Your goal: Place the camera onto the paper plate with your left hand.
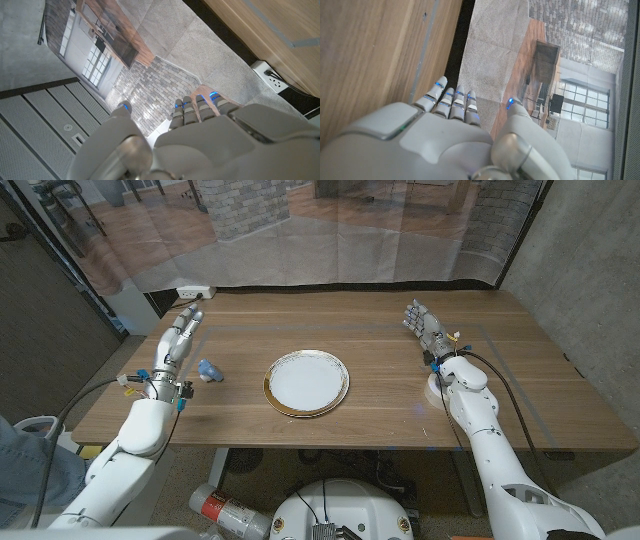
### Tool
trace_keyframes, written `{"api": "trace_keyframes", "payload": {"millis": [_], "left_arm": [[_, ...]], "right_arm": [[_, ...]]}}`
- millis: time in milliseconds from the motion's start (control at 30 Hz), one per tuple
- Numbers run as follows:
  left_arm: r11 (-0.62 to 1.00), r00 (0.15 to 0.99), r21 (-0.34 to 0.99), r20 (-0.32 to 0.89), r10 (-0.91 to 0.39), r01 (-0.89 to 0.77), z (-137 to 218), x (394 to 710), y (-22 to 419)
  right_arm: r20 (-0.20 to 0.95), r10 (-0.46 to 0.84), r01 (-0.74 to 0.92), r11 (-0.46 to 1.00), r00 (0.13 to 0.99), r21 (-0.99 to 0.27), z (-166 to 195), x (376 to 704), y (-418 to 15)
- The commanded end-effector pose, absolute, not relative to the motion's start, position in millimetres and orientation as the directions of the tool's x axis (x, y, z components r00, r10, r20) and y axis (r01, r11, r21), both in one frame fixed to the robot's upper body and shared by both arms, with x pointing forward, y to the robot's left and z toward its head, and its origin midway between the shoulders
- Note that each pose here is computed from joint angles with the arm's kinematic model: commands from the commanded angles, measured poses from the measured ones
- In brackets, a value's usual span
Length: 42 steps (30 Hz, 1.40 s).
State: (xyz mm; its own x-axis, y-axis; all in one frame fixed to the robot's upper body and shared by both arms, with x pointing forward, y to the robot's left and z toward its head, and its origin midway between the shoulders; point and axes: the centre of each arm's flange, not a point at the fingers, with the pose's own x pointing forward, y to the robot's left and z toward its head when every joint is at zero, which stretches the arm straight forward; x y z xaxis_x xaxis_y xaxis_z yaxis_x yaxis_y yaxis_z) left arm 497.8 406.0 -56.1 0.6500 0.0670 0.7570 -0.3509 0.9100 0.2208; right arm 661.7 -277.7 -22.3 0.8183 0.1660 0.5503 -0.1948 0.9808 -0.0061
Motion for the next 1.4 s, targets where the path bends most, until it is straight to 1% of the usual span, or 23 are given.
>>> {"api": "trace_keyframes", "payload": {"millis": [33, 700, 933, 1400], "left_arm": [[0.822, 0.634, 0.288, 0.766, 0.111, -0.492, -56, 487, 411], [0.714, 0.613, 0.349, 0.778, 0.141, -0.607, -55, 471, 416], [0.618, 0.611, 0.404, 0.775, 0.16, -0.674, -56, 467, 417], [0.569, 0.615, 0.432, 0.769, 0.172, -0.7, -58, 463, 420]], "right_arm": [[0.543, 0.172, -0.198, 0.98, 0.822, -0.011, -21, 664, -276], [0.546, 0.172, -0.199, 0.98, 0.82, -0.011, -20, 666, -276], [0.544, 0.178, -0.202, 0.979, 0.82, -0.016, -18, 666, -273], [0.551, 0.189, -0.202, 0.979, 0.813, -0.038, -15, 663, -270]]}}
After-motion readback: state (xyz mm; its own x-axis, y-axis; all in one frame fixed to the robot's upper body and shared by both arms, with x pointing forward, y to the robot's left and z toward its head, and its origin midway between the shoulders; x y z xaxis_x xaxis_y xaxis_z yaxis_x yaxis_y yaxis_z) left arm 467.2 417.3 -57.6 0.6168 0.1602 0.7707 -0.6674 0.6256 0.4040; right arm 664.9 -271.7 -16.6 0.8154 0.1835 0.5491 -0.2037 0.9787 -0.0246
